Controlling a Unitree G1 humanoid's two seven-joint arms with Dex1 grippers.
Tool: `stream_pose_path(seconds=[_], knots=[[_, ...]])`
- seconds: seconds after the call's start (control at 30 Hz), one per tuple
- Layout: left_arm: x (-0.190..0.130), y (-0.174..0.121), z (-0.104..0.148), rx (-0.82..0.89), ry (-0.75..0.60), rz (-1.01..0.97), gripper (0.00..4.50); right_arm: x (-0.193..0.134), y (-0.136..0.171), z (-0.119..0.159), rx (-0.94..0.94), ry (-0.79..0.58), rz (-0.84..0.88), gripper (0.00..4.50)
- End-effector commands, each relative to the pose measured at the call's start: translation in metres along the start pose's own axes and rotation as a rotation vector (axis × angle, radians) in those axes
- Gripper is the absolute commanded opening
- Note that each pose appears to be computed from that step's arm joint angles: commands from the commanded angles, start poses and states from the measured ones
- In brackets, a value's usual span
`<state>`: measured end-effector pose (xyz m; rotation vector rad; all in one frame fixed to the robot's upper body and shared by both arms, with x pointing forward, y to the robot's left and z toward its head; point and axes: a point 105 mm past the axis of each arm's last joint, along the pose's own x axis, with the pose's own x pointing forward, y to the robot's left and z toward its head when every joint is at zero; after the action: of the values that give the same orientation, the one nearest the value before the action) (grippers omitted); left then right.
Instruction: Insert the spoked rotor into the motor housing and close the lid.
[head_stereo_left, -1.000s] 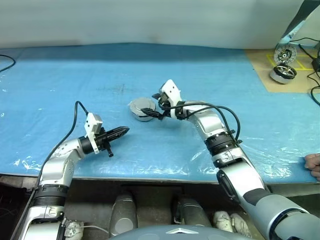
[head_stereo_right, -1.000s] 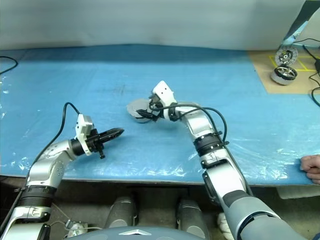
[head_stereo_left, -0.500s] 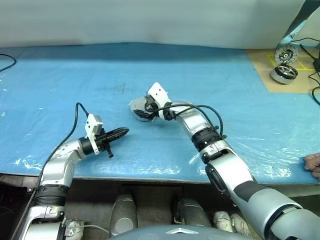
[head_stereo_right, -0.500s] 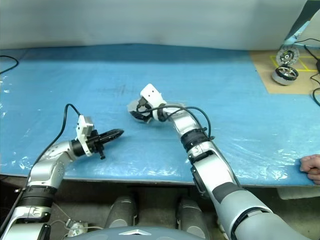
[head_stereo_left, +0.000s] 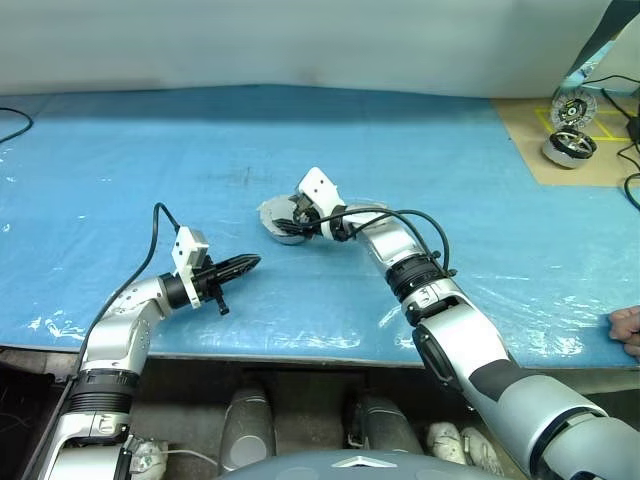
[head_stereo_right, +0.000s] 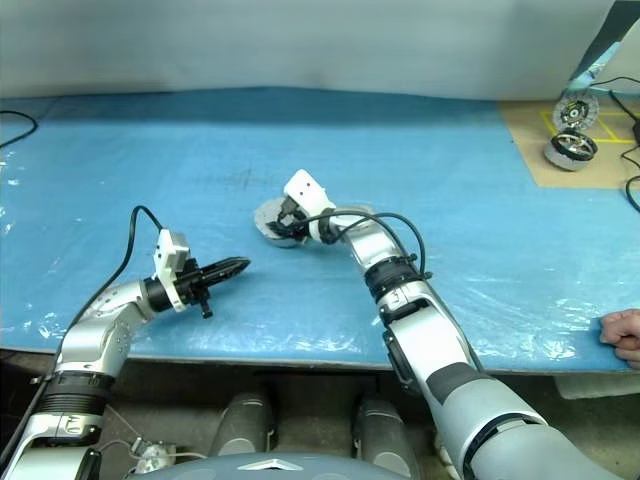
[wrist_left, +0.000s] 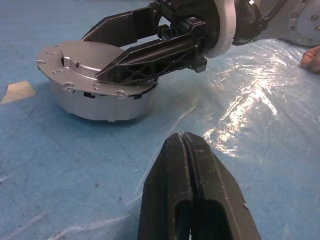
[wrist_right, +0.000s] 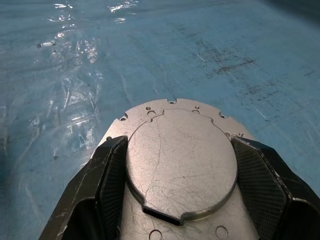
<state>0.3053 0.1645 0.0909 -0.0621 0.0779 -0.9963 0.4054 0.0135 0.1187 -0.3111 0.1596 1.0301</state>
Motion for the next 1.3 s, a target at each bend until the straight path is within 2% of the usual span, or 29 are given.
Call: stream_pose_path(seconds=[0.03, 0.2, 0.67, 0.97, 1.13, 1.3], knots=[[0.005, -0.003, 0.011, 0.028, -0.024, -0.021, 0.04, -0.006, 0.0, 0.031, 0.018, -0.102, 0.045, 2.94], [0.007, -0.004, 0.011, 0.025, -0.027, -0.024, 0.04, -0.01, 0.0, 0.034, 0.008, -0.1, 0.065, 2.94], [-0.001, -0.003, 0.005, 0.01, -0.017, -0.022, 0.04, -0.004, 0.001, 0.0, -0.048, 0.008, 0.028, 2.94], [0.001, -0.002, 0.005, 0.011, -0.019, -0.025, 0.04, -0.009, -0.004, -0.039, -0.049, 0.117, -0.023, 2.94], [0.001, -0.002, 0.006, 0.012, -0.02, -0.028, 0.04, -0.023, 0.004, -0.076, -0.051, 0.227, 0.017, 2.94], [0.002, -0.002, 0.008, 0.014, -0.022, -0.032, 0.04, -0.035, 0.006, -0.08, 0.076, 0.221, 0.044, 2.94]])
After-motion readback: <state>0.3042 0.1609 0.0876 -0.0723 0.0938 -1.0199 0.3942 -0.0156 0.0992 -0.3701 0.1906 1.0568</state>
